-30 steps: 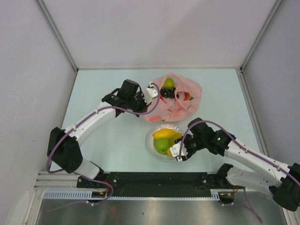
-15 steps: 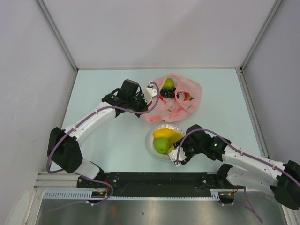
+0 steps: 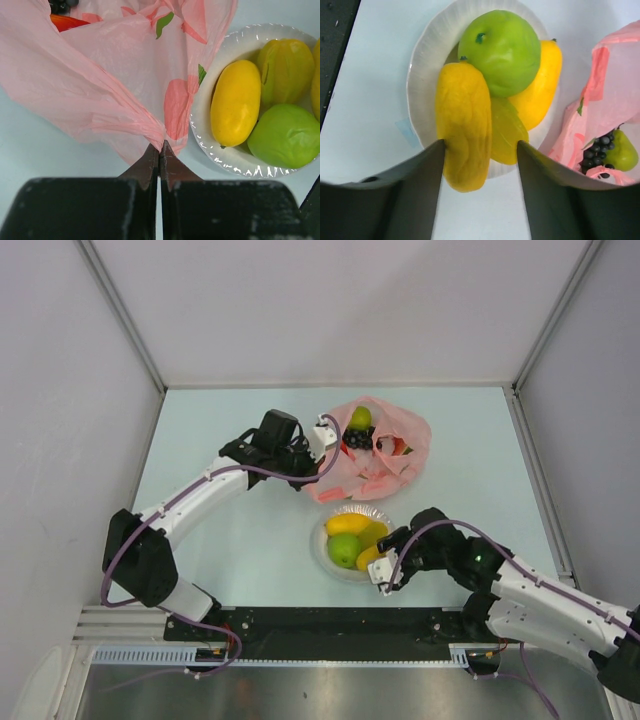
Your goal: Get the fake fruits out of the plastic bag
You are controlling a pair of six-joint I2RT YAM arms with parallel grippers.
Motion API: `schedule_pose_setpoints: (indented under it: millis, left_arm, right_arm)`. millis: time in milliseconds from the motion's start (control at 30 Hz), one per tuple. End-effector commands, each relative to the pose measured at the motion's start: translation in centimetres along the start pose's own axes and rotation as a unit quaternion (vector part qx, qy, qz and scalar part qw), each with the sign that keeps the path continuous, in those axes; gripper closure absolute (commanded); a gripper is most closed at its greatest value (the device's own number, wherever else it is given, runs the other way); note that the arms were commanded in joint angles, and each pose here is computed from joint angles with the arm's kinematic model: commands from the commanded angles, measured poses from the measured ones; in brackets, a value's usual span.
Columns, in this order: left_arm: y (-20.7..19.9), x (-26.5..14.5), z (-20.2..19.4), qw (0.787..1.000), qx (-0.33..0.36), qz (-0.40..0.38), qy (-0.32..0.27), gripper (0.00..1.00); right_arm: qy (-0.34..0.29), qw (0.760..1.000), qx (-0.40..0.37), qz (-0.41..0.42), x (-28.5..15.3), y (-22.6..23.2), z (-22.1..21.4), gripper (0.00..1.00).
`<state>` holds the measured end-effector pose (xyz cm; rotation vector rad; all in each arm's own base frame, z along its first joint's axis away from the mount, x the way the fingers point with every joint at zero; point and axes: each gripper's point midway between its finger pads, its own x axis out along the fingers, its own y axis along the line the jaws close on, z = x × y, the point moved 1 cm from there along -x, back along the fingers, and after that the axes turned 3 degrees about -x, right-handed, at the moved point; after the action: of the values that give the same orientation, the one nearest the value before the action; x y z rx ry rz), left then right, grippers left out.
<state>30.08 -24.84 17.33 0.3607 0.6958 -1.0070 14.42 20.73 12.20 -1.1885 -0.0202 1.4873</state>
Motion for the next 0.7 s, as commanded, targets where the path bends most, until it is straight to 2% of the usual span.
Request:
schedule_pose_setpoints:
  millis: [0, 100, 333, 467, 533, 667]
  left_arm:
    - [-0.2, 0.3, 0.9, 1.0, -0.007, -0.012, -0.017, 1.0]
    - [-0.2, 0.4, 1.0, 1.0, -0.009, -0.014, -0.016, 1.0]
    - [-0.4, 0.6, 0.9, 1.0, -0.015, -0.02, -0.014, 1.0]
    - [-0.9, 0.2, 1.6, 0.999, -0.019, -0.031, -0.026, 1.0]
    - [-1.0, 0.1, 2.0, 0.999, -0.021, -0.035, -0.032, 1.0]
    - [-1.3, -0.4, 2.9, 0.998, -0.025, -0.041, -0.042, 1.0]
  right_arm:
    - [-0.01, 0.999, 0.031, 0.01, 0.6, 0.2, 0.3, 0.47]
    - [-0.01, 0.999, 0.047, 0.021, 1.2, 0.5, -0.1, 0.55]
    - [0.028, 0.999, 0.04, -0.007, 0.1, -0.8, -1.4, 0.51]
    - [0.023, 0.995, 0.042, -0.082, -3.6, -5.0, -0.8, 0.48]
    - [0.009, 0.99, 0.054, -0.127, -5.2, -7.5, 0.2, 0.52]
    - [-0.009, 0.96, 0.141, -0.243, -6.3, -13.8, -0.1, 0.58]
